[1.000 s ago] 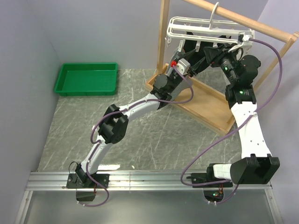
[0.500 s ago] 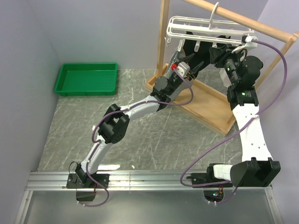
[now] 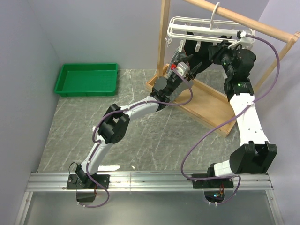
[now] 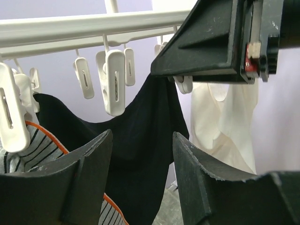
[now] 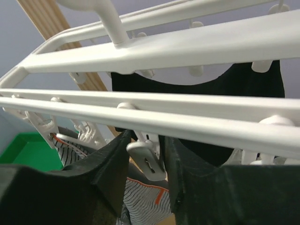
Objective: Clip the underwear to the hanger
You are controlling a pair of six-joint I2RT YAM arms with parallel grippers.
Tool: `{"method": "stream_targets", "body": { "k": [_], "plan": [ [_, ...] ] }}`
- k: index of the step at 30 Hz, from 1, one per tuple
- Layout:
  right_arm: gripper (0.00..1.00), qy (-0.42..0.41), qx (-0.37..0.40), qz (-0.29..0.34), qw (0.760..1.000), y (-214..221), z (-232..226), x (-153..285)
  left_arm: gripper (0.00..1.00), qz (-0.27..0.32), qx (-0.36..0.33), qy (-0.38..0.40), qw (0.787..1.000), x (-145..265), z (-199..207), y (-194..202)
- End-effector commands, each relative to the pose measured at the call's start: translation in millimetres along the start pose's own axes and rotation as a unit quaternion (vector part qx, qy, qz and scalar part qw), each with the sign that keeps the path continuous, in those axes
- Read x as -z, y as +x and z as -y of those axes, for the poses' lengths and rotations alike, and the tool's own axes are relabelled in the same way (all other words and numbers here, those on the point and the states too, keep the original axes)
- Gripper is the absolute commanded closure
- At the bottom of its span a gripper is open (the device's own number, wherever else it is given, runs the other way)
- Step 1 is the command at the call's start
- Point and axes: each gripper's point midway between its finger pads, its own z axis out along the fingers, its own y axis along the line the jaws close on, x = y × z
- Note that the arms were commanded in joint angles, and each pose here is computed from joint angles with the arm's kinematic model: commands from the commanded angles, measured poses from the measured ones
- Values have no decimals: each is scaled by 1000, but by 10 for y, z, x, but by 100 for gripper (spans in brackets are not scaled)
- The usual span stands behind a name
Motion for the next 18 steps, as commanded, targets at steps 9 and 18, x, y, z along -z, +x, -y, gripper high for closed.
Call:
{"method": "stream_targets", "body": {
  "k": [9, 18],
  "plan": [
    [91, -24, 5, 63, 998, -532, -269, 17, 41, 62, -2, 13, 998, -139, -30, -553],
    [100, -38, 0, 43, 998, -480, -473, 152, 45, 78, -23, 34, 996, -241, 38, -651]
  ]
}}
